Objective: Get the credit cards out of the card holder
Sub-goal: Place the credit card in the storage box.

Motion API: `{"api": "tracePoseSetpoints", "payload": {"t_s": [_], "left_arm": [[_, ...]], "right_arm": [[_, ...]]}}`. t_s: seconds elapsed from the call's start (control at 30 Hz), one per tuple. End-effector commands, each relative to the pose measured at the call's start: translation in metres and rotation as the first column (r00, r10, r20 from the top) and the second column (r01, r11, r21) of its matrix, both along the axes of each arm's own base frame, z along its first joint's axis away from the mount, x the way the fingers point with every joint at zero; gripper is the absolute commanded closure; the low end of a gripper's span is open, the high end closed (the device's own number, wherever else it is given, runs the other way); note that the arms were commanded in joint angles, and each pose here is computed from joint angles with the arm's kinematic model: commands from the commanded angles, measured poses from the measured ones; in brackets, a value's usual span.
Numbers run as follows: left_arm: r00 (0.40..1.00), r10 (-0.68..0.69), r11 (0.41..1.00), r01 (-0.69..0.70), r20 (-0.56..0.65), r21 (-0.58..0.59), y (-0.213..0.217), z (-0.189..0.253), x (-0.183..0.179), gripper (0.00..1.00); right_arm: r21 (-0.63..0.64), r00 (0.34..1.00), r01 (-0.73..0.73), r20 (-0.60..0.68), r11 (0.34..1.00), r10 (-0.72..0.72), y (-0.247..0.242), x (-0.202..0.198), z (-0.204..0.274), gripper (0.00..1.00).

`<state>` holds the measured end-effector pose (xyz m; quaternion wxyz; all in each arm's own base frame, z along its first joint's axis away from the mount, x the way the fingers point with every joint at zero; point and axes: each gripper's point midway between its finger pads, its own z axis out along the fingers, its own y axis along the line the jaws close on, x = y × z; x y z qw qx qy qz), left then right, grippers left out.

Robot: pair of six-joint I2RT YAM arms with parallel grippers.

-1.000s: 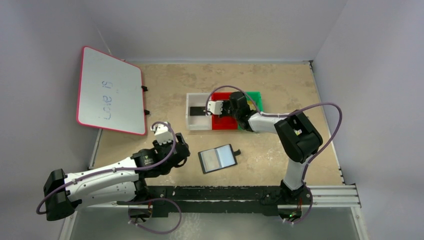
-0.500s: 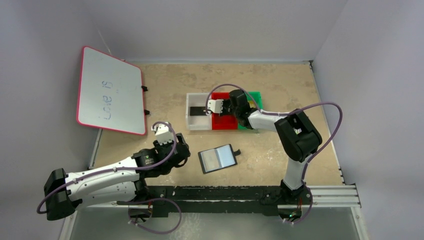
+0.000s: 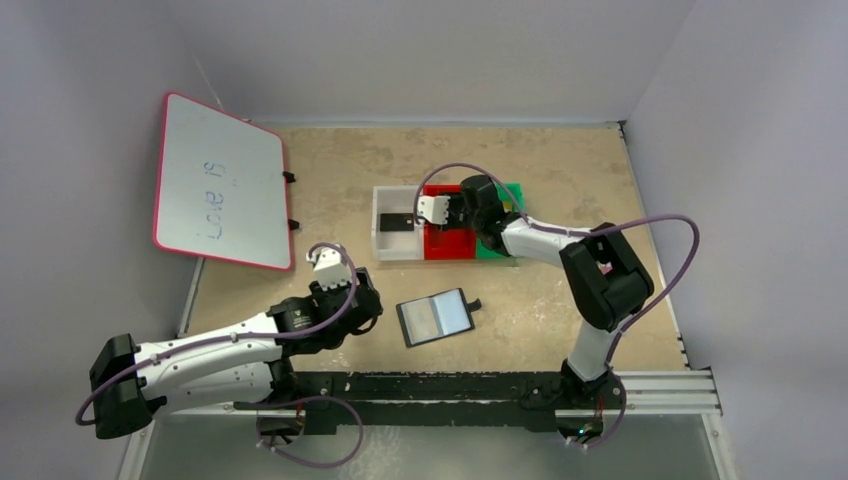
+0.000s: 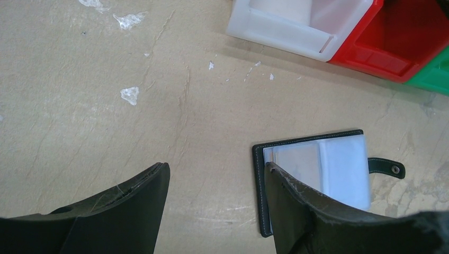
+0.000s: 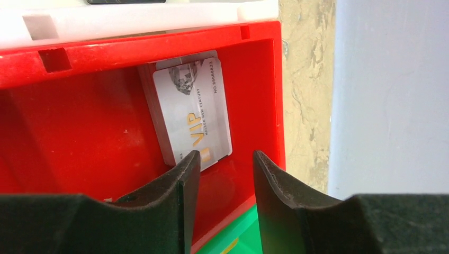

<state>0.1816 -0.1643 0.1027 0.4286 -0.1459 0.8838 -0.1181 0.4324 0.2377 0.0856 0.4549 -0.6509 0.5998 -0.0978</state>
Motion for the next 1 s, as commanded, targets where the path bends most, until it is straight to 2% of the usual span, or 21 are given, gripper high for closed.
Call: {"api": "tracePoseSetpoints", "payload": {"t_s": [0.0, 0.07, 0.17, 0.2, 0.23, 0.3, 0.37, 0.4, 0.43, 0.5, 0.57, 0.67, 0.73, 0.83, 0.9, 0.97], "left_arm": [[1.000, 0.000, 1.000, 0.001, 0.017, -0.021, -0.005, 0.006, 0.004, 0.34], [1.000, 0.000, 1.000, 0.001, 0.018, -0.024, -0.005, 0.006, 0.004, 0.34], [1.000, 0.001, 1.000, -0.001, 0.017, -0.028, -0.006, 0.006, 0.004, 0.34], [1.000, 0.003, 1.000, -0.002, 0.015, -0.025, -0.006, 0.005, 0.004, 0.34], [1.000, 0.005, 1.000, -0.005, 0.015, -0.028, -0.006, 0.005, 0.005, 0.34], [1.000, 0.011, 1.000, -0.010, 0.017, -0.029, -0.006, 0.005, 0.005, 0.35], [1.000, 0.019, 0.999, -0.018, 0.021, -0.033, -0.006, 0.004, 0.006, 0.35], [1.000, 0.022, 0.999, -0.021, 0.021, -0.031, -0.005, 0.003, 0.006, 0.35], [0.999, 0.027, 0.999, -0.027, 0.021, -0.031, -0.005, 0.002, 0.006, 0.35], [0.999, 0.033, 0.999, -0.033, 0.020, -0.032, -0.004, 0.003, 0.006, 0.35], [0.999, 0.032, 0.999, -0.031, 0.020, -0.041, -0.005, 0.003, 0.006, 0.35], [1.000, 0.022, 0.999, -0.022, 0.013, -0.047, -0.008, 0.001, 0.005, 0.35], [1.000, 0.029, 0.999, -0.028, 0.005, -0.045, -0.008, -0.003, 0.005, 0.35], [0.998, 0.070, 0.996, -0.070, 0.004, -0.051, -0.002, -0.008, 0.005, 0.36], [0.994, 0.106, 0.992, -0.104, 0.011, -0.075, 0.002, -0.008, 0.006, 0.36], [0.990, 0.140, 0.986, -0.138, 0.020, -0.097, 0.009, -0.007, 0.006, 0.36]], "right_arm": [[0.085, 0.998, 0.000, 0.057, 0.996, -0.005, 0.006, 0.006, 0.047, 0.55], [0.127, 0.998, 0.034, 0.056, 0.991, -0.042, 0.004, 0.005, 0.058, 0.55], [0.280, 0.995, 0.076, 0.046, 0.957, -0.092, 0.007, -0.004, 0.091, 0.54], [0.370, 0.991, 0.102, 0.043, 0.923, -0.126, 0.007, -0.008, 0.108, 0.52], [0.462, 0.987, 0.131, 0.020, 0.877, -0.158, 0.007, -0.014, 0.124, 0.52], [0.661, 0.976, 0.198, -0.068, 0.724, -0.205, 0.007, -0.028, 0.152, 0.53], [0.750, 0.937, 0.344, -0.231, 0.565, -0.262, 0.001, -0.039, 0.155, 0.64], [0.770, 0.903, 0.426, -0.331, 0.475, -0.274, 0.000, -0.043, 0.156, 0.69], [0.747, 0.853, 0.520, -0.429, 0.415, -0.298, -0.004, -0.048, 0.147, 0.70], [0.684, 0.754, 0.655, -0.571, 0.320, -0.323, -0.010, -0.058, 0.137, 0.72], [0.671, 0.718, 0.695, -0.630, 0.260, -0.296, -0.015, -0.075, 0.126, 0.70], [0.690, 0.723, 0.684, -0.685, 0.236, -0.089, 0.003, -0.117, 0.122, 0.61], [0.633, 0.658, 0.735, -0.752, 0.244, -0.033, 0.012, -0.143, 0.104, 0.60], [0.560, 0.597, 0.774, -0.801, 0.295, -0.045, 0.037, -0.187, 0.071, 0.52], [0.505, 0.556, 0.796, -0.828, 0.333, -0.074, 0.053, -0.213, 0.049, 0.49], [0.455, 0.535, 0.817, -0.827, 0.353, -0.172, 0.057, -0.230, 0.029, 0.48]]}}
